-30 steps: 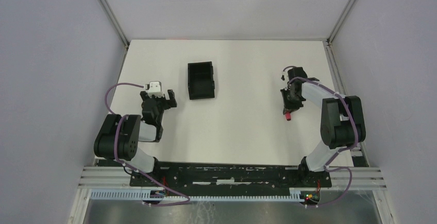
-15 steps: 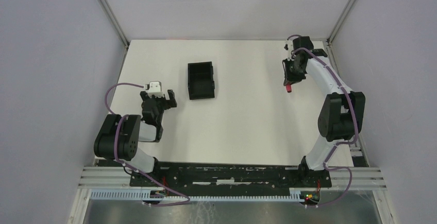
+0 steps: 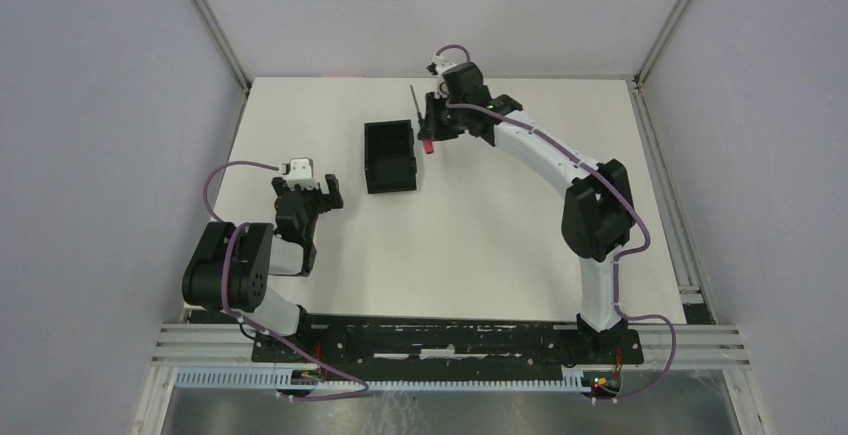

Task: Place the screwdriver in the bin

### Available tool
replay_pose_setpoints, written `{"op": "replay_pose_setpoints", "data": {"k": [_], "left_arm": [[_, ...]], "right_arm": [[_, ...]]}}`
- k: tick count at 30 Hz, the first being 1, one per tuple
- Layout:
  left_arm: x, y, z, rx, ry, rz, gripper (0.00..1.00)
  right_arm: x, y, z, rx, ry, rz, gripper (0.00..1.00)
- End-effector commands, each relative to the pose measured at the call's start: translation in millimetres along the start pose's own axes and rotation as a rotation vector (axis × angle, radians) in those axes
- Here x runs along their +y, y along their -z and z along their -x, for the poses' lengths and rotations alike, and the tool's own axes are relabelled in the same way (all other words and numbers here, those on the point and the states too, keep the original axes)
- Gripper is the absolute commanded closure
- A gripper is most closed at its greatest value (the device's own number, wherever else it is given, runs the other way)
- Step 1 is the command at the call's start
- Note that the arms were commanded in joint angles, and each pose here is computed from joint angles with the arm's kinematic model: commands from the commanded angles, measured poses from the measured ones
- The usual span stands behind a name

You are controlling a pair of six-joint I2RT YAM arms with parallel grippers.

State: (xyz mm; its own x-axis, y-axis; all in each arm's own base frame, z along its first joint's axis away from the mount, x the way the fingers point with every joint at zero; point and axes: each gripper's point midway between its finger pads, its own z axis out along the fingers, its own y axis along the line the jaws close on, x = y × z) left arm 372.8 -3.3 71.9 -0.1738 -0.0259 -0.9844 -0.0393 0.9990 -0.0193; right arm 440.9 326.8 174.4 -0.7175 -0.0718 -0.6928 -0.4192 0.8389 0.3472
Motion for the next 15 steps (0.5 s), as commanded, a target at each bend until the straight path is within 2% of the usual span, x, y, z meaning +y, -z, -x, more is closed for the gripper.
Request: {"op": "replay_pose_setpoints", "data": {"k": [1, 7, 14, 15], "left_arm": [[1, -5, 17, -0.053, -0.013, -0.003, 0.00], [0, -5, 17, -0.053, -0.013, -0.003, 0.00], [0, -5, 17, -0.054, -0.013, -0.003, 0.00], [0, -5, 17, -0.055, -0.013, -0.003, 0.00]], "right_arm": [[60, -20, 42, -0.188, 0.091, 0.085, 1.00], [70, -61, 16, -0.132, 0.213, 0.016, 1.00], [65, -87, -25, -0.060, 0.325, -0.037, 1.00], [65, -89, -28, -0.051, 0.336, -0.037, 0.95]]}}
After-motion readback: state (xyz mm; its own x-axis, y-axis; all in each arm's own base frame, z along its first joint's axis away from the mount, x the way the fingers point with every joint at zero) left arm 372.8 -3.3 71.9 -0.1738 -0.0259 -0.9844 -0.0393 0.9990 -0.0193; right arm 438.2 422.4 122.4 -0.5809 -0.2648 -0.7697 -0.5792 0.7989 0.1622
